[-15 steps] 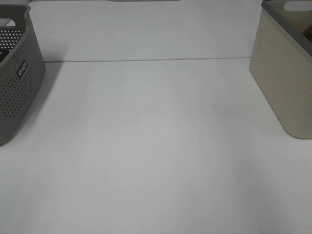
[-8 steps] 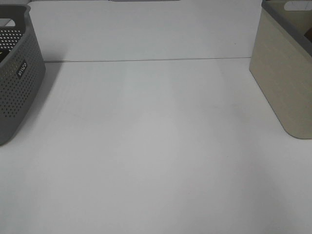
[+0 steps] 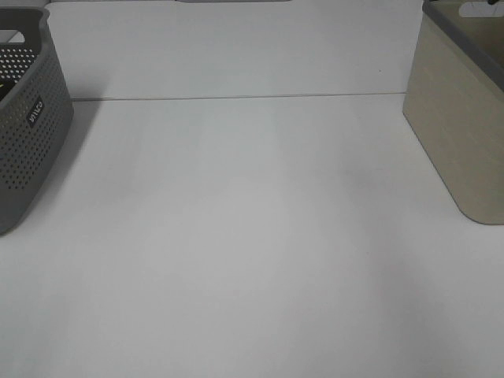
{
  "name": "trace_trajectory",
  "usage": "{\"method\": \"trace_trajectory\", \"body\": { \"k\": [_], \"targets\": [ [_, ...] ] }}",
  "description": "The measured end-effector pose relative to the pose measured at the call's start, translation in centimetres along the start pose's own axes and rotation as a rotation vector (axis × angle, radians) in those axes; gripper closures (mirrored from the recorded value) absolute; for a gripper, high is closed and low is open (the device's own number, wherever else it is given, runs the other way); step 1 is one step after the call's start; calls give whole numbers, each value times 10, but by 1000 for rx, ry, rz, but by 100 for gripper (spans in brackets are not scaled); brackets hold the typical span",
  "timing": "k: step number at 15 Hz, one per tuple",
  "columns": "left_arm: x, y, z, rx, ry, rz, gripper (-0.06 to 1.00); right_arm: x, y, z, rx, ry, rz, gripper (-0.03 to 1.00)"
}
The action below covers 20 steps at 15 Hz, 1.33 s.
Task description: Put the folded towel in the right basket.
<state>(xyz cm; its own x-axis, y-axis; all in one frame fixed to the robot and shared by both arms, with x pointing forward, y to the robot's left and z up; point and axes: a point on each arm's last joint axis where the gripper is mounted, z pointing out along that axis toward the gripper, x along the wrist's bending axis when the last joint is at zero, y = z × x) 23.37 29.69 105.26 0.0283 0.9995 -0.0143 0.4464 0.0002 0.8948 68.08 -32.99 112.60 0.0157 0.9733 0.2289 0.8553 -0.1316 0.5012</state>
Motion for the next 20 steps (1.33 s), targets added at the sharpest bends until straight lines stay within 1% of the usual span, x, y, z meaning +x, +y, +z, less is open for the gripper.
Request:
{"method": "trace_trajectory", "body": {
  "k": [3,4,5,6,7,9,11,12,15,17,20],
  "targets": [
    [0,0,0,0,0,0,-3,48,-5,-28,-49,24,-105,36],
    [0,0,0,0,0,0,-3,55,-6,-34,-61,26,-119,36],
    [0,0,0,0,0,0,-3,66,-10,-47,-80,28,-140,36],
    [0,0,0,0,0,0,-3,72,-16,-61,-94,24,-153,36],
    [0,0,0,0,0,0,-3,73,-26,-74,-94,19,-158,36],
    [0,0,0,0,0,0,-3,71,-53,-90,-61,4,-155,36],
    [0,0,0,0,0,0,-3,64,-92,-104,-9,-33,-158,36],
    [0,0,0,0,0,0,-3,57,-125,-105,46,-55,-156,36],
    [0,0,0,0,0,0,-3,46,-195,-112,130,-71,-147,36],
    [0,0,0,0,0,0,-3,40,-236,-116,155,-73,-144,36],
    [0,0,0,0,0,0,-3,31,-295,-126,132,-72,-146,36]
  ]
}}
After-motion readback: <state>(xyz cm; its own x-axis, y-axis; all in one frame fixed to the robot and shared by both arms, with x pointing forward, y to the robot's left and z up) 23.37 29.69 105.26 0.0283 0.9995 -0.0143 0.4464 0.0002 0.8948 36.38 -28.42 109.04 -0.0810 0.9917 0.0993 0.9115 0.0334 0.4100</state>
